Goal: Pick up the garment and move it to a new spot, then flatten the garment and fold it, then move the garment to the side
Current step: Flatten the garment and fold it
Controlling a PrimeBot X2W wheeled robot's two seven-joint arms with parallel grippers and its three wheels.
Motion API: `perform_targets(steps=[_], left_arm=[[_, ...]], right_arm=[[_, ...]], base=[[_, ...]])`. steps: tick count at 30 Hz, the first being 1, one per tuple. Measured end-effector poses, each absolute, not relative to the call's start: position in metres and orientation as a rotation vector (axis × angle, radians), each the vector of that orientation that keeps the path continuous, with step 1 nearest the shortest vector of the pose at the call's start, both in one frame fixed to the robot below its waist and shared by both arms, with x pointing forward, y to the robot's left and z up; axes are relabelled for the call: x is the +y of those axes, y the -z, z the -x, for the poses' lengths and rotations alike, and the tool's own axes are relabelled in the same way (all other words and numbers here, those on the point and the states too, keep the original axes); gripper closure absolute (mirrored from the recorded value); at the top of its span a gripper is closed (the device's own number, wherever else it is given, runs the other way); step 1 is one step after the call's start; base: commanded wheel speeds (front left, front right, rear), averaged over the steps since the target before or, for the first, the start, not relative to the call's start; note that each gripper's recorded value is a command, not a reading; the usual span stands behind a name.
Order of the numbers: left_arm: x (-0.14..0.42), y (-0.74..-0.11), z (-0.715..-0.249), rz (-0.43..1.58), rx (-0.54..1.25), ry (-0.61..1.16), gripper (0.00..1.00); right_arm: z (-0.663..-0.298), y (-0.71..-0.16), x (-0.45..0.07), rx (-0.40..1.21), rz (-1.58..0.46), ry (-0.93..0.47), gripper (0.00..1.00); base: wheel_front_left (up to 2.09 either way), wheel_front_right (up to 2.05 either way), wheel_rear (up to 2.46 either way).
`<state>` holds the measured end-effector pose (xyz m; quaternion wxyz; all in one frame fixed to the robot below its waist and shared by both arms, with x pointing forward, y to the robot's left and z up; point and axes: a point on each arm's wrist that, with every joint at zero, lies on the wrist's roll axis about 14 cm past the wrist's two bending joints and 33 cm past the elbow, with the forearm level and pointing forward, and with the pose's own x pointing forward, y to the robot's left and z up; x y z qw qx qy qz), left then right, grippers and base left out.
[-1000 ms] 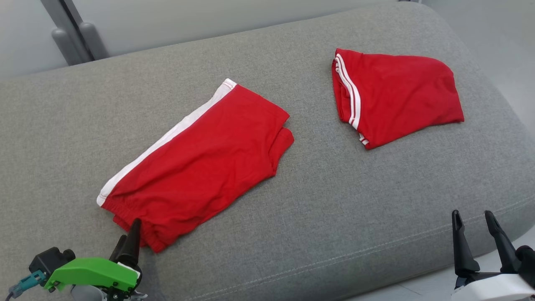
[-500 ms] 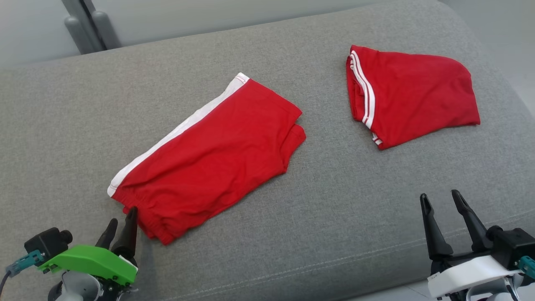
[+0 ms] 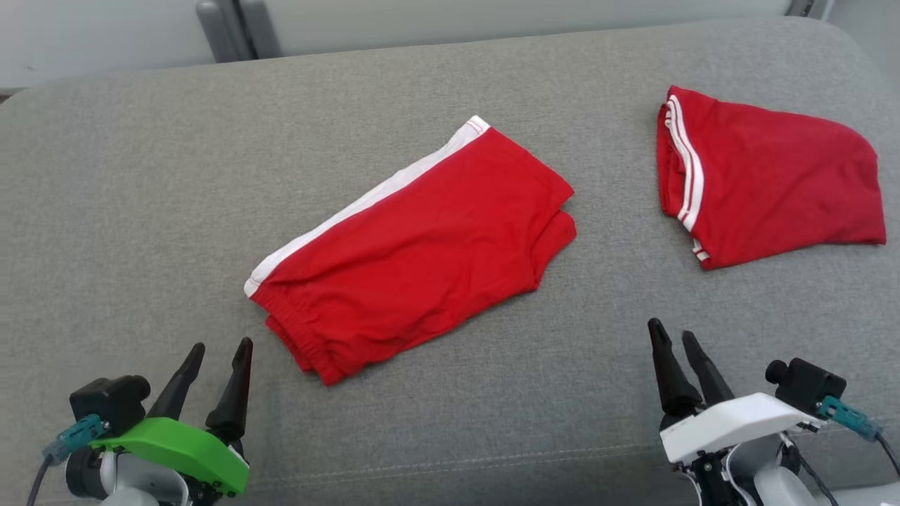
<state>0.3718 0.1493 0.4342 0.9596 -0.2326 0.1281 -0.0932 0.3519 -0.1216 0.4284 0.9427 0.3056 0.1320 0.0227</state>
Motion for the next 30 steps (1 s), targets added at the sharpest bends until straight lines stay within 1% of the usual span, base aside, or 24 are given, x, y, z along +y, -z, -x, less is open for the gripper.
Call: perform_targets(steps=[2,4,5,9,13,18,25,30], left_arm=[[0.152,-0.437,-0.368,0.453,0.243,0.182,0.00],[0.154,-0.441,-0.364,0.434,0.229,0.181,0.00],[0.154,-0.441,-0.364,0.434,0.229,0.181,0.00],[0.159,-0.446,-0.358,0.449,0.203,0.151,0.00],[0.162,-0.445,-0.349,0.479,0.198,0.114,0.00],[0.165,-0.443,-0.341,0.506,0.197,0.072,0.00],[0.175,-0.441,-0.336,0.526,0.192,0.011,0.00],[0.183,-0.437,-0.332,0.527,0.197,-0.033,0.00]], right_arm=[[-0.357,-0.422,-0.113,0.315,-0.719,-0.035,0.00],[-0.367,-0.417,-0.118,0.345,-0.792,-0.010,0.00],[-0.367,-0.417,-0.118,0.345,-0.792,-0.010,0.00],[-0.394,-0.417,-0.125,0.373,-0.861,0.013,0.00],[-0.419,-0.419,-0.109,0.424,-0.922,-0.017,0.00],[-0.441,-0.413,-0.082,0.514,-0.952,-0.062,0.00],[-0.453,-0.386,-0.061,0.646,-0.979,-0.049,0.00],[-0.470,-0.382,-0.045,0.675,-0.992,-0.072,0.00]], base=[[0.00,0.00,0.00],[0.00,0.00,0.00],[0.00,0.00,0.00],[0.00,0.00,0.00],[0.00,0.00,0.00],[0.00,0.00,0.00],[0.00,0.00,0.00],[0.00,0.00,0.00]])
